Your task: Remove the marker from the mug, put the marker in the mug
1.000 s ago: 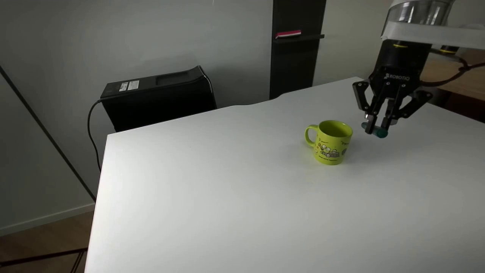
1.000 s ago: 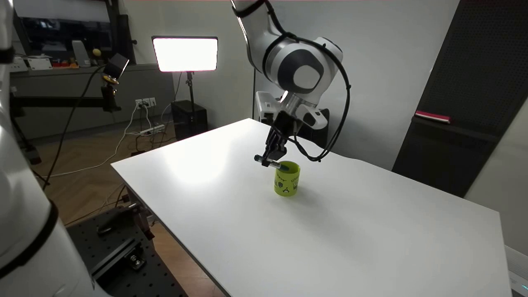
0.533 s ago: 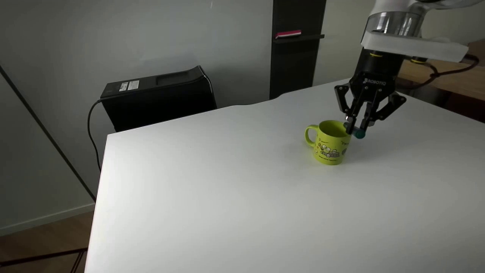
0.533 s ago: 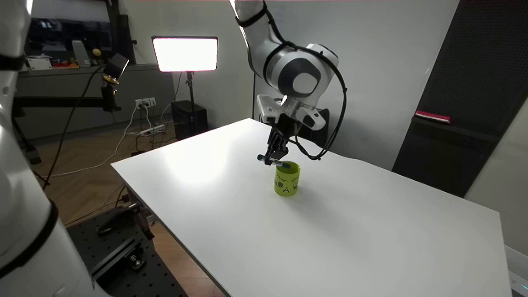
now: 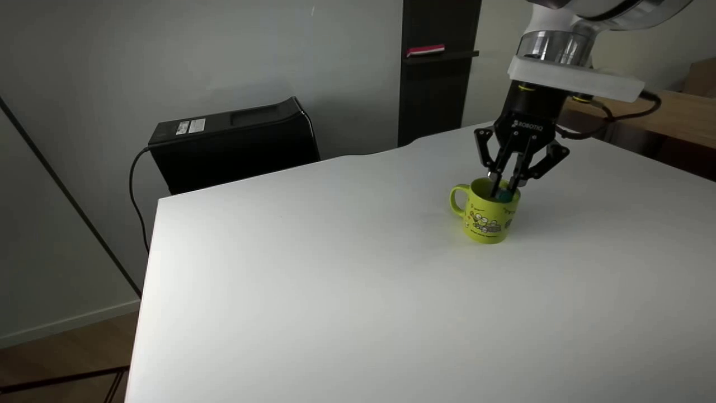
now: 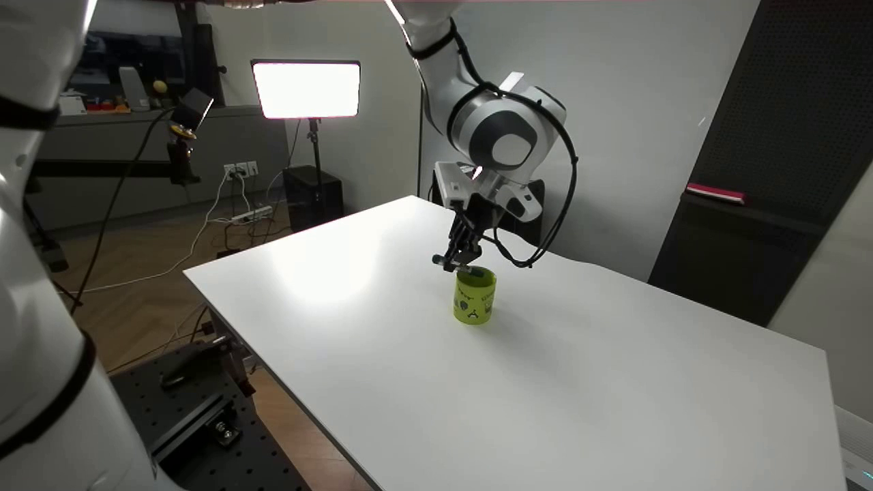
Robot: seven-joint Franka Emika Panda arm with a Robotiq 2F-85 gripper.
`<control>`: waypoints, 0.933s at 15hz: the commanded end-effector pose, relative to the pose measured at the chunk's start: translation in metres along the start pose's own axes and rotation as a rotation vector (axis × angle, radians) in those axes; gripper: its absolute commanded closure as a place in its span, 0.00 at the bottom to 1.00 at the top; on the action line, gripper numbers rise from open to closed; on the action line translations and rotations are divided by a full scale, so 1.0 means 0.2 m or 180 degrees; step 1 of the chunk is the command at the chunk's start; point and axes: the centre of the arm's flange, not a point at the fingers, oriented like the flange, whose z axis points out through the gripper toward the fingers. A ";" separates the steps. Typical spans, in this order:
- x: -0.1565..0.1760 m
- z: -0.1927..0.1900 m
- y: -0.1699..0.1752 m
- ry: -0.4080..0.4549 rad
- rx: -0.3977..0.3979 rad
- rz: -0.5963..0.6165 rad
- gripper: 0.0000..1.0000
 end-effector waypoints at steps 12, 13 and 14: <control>0.07 -0.05 -0.04 0.0027 0.0082 0.0064 0.27; 0.04 -0.08 -0.06 0.0075 0.0059 0.0013 0.20; 0.01 -0.11 -0.07 0.0134 0.0033 -0.0046 0.12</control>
